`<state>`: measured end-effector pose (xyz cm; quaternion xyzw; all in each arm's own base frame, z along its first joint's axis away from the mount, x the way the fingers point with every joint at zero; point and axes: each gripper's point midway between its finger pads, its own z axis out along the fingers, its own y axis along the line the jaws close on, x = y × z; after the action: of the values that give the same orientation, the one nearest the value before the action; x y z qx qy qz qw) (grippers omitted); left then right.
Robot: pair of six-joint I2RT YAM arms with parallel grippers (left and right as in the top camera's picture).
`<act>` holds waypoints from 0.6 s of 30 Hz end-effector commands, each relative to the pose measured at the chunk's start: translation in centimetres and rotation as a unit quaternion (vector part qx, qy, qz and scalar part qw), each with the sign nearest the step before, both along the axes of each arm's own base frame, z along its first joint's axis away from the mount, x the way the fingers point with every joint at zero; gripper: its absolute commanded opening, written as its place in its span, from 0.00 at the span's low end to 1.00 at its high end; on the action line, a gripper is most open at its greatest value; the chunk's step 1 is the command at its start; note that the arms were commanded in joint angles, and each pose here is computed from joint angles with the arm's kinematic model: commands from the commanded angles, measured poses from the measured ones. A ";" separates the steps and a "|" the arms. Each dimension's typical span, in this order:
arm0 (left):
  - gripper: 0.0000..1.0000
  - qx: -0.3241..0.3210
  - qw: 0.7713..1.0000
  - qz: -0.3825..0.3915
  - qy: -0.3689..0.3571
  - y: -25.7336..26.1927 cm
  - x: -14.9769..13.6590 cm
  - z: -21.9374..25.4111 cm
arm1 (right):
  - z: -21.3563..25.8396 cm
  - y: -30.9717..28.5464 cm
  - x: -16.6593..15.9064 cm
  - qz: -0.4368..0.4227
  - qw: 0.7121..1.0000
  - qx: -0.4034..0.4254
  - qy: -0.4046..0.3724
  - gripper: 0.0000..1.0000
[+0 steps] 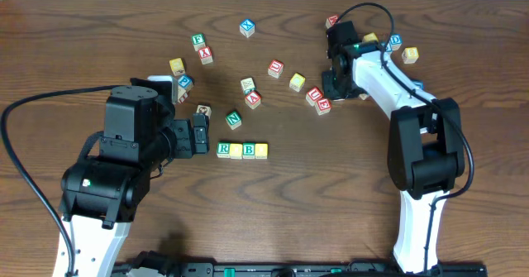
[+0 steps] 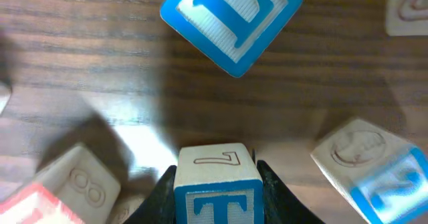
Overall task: Spell out ROBOT
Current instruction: 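Lower the open right gripper and close it on the blue T block, then lift the T block and carry it toward the right end of the row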
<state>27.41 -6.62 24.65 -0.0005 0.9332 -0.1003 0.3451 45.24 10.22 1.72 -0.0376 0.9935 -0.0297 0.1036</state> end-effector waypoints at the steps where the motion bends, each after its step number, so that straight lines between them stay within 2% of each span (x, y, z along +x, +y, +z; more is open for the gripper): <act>1: 0.98 -0.001 1.000 -0.004 -0.010 0.0 0.1 0.8 | 6.8 0.9 1.7 0.007 0.998 0.016 -0.063 0.19; 5: 0.98 -0.001 1.000 -0.004 -0.010 0.0 0.1 0.8 | 11.1 1.9 0.5 0.015 0.997 0.031 -0.072 0.16; 9: 0.98 -0.001 1.000 -0.004 -0.010 0.0 0.1 0.8 | 15.0 4.1 -2.6 0.024 0.995 0.058 -0.072 0.02; 14: 0.98 -0.001 1.000 -0.004 -0.010 0.0 0.1 0.8 | 17.3 6.0 -6.4 0.011 0.996 0.070 -0.057 0.01; 18: 0.98 -0.001 1.000 -0.004 -0.010 0.0 0.1 0.8 | 17.2 7.9 -8.4 0.020 0.996 0.061 -0.057 0.01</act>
<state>27.40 -6.62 24.64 -0.0005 0.9333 -0.1003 0.3449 38.23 16.88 19.20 -0.0660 0.9835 0.0338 0.1652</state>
